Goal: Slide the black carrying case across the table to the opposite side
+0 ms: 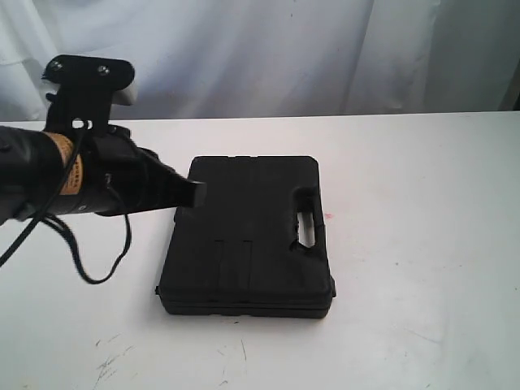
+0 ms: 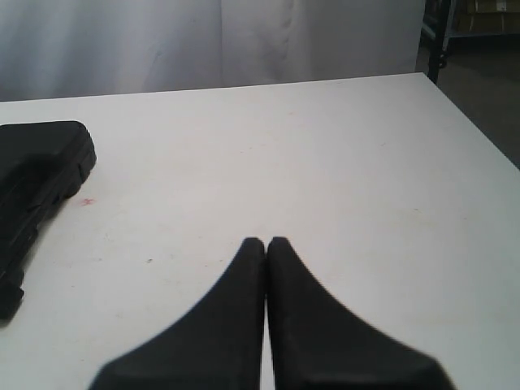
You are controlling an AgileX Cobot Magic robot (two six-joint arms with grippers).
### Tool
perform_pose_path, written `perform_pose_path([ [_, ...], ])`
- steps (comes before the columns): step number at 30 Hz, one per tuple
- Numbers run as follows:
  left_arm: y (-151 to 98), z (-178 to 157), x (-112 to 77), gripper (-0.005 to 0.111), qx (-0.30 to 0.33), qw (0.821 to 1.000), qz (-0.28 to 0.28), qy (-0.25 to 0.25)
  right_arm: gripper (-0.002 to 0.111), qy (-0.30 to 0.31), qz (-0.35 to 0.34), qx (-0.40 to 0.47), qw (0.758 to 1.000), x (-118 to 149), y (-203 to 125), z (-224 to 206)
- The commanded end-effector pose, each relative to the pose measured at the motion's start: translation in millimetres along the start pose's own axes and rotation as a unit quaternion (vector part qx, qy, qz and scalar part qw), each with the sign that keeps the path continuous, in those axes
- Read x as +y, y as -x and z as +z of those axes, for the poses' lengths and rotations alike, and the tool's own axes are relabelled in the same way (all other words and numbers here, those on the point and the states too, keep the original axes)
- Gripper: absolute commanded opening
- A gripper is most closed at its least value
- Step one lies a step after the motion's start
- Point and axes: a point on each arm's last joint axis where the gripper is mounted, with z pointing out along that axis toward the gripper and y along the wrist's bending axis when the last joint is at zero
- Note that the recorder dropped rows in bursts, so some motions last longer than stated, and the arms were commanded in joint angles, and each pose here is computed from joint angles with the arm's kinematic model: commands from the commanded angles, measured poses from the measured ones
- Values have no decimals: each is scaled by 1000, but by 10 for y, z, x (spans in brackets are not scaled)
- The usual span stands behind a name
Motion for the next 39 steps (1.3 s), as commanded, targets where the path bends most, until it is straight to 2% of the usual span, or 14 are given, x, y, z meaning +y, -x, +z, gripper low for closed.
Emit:
perform_pose_path([
  [1,-52,-156,66,0,-1,1000,-6,11,0,0,3,-7,1000,1,2,-1],
  [3,-32,-188,65,0,-9,1000,-6,8,0,0,3,-7,1000,1,2,-1],
  [5,-19,-194,78,0,-16,999,32,15,0,0,3,-7,1000,1,2,-1],
  [7,-12,-195,85,0,-19,999,44,19,0,0,3,-7,1000,1,2,-1],
  [11,-18,-195,98,0,-15,998,50,26,0,0,3,-7,1000,1,2,-1],
  [17,-111,-224,182,0,30,997,39,67,0,0,3,-7,1000,1,2,-1],
  [21,-193,-360,270,0,21,996,40,77,0,0,3,-7,1000,1,2,-1],
  [27,-430,-667,671,0,-45,994,-66,80,0,0,3,-7,1000,1,2,-1],
  [32,-780,-960,968,0,-131,976,-132,111,0,0,3,-7,1000,1,2,-1],
  [39,-1362,-1242,1109,0,-207,941,-206,170,0,0,3,-7,1000,1,2,-1],
])
